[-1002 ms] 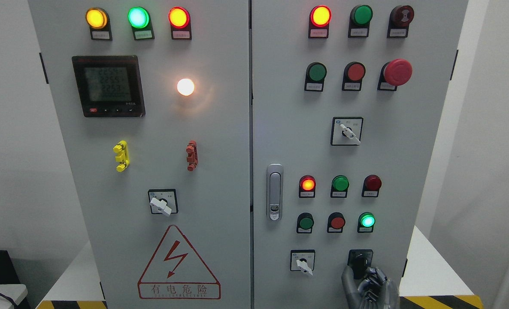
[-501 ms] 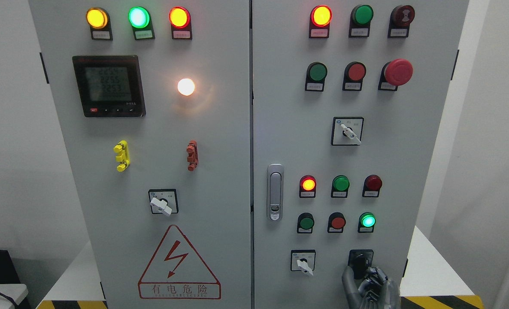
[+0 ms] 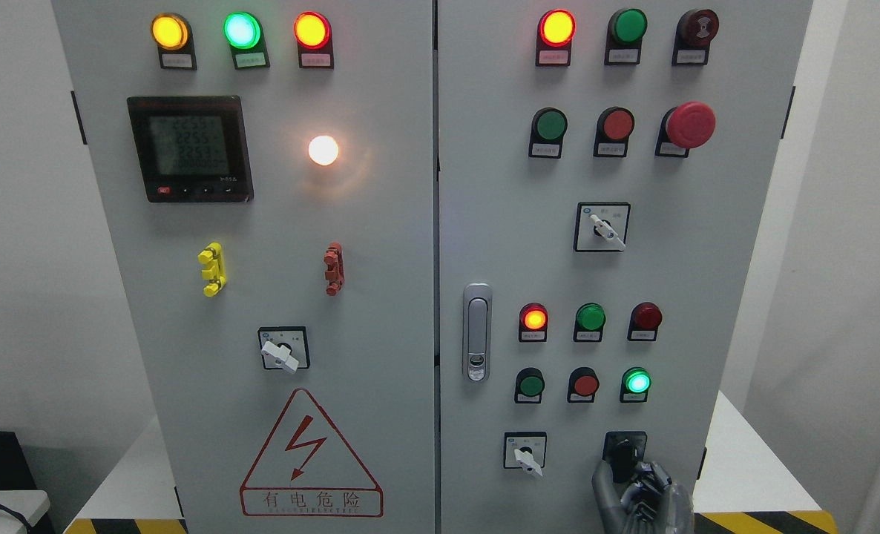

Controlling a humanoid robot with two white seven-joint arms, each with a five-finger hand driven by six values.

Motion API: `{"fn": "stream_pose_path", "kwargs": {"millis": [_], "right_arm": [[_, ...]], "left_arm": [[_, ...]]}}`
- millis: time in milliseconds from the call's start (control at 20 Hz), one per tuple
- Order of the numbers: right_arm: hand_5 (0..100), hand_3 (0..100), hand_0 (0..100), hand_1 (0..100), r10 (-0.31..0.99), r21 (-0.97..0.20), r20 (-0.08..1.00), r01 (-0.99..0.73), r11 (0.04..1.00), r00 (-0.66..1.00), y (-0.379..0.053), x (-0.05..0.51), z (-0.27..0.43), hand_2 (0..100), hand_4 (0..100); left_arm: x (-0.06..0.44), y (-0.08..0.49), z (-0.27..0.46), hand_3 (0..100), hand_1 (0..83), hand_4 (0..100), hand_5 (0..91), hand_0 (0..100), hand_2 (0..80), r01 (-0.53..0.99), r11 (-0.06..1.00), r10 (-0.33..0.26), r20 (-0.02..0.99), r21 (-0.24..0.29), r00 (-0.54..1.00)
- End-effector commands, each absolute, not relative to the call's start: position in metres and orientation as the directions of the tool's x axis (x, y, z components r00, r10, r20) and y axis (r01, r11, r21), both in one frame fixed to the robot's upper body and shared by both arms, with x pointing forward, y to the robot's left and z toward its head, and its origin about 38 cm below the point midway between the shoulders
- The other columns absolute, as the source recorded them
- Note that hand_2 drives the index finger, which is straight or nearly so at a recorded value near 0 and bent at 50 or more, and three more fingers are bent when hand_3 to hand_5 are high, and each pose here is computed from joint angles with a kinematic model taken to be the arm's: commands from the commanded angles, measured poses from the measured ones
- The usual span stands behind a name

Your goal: Trip black knob to open circuit

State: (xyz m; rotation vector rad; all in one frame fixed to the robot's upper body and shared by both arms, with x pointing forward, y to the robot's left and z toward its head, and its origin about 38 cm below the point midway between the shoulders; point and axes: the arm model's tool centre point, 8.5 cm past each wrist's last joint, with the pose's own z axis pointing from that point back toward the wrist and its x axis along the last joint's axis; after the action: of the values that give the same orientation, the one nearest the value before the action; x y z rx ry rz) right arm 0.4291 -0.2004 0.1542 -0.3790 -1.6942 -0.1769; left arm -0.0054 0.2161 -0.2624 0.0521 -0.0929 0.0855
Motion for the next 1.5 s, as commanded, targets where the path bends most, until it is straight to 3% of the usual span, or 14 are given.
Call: {"fn": "stream_pose_path", "kwargs": {"millis": [0, 1452], "right_arm": [[97, 95, 39, 72, 0.148, -0.096, 0.981, 0.354, 0.930, -0.122, -0.2022, 0.4285, 0.1540, 63, 95], [96, 94, 40, 73, 0.148, -0.096, 0.981, 0.356, 0.930, -0.123, -0.2027, 0.4289, 0.1546, 62, 94]], "left_arm": [[-0.0002, 0.2157, -0.2624, 0, 38.9, 0, 0.0, 12, 0.0, -0.054, 0.997, 0.049, 0.102, 0.046, 0.994], [-0.0002, 0.2157, -0.2624, 0, 38.9, 0, 0.0, 12, 0.0, -0.054, 0.997, 0.049, 0.102, 0.046, 0.994]]}}
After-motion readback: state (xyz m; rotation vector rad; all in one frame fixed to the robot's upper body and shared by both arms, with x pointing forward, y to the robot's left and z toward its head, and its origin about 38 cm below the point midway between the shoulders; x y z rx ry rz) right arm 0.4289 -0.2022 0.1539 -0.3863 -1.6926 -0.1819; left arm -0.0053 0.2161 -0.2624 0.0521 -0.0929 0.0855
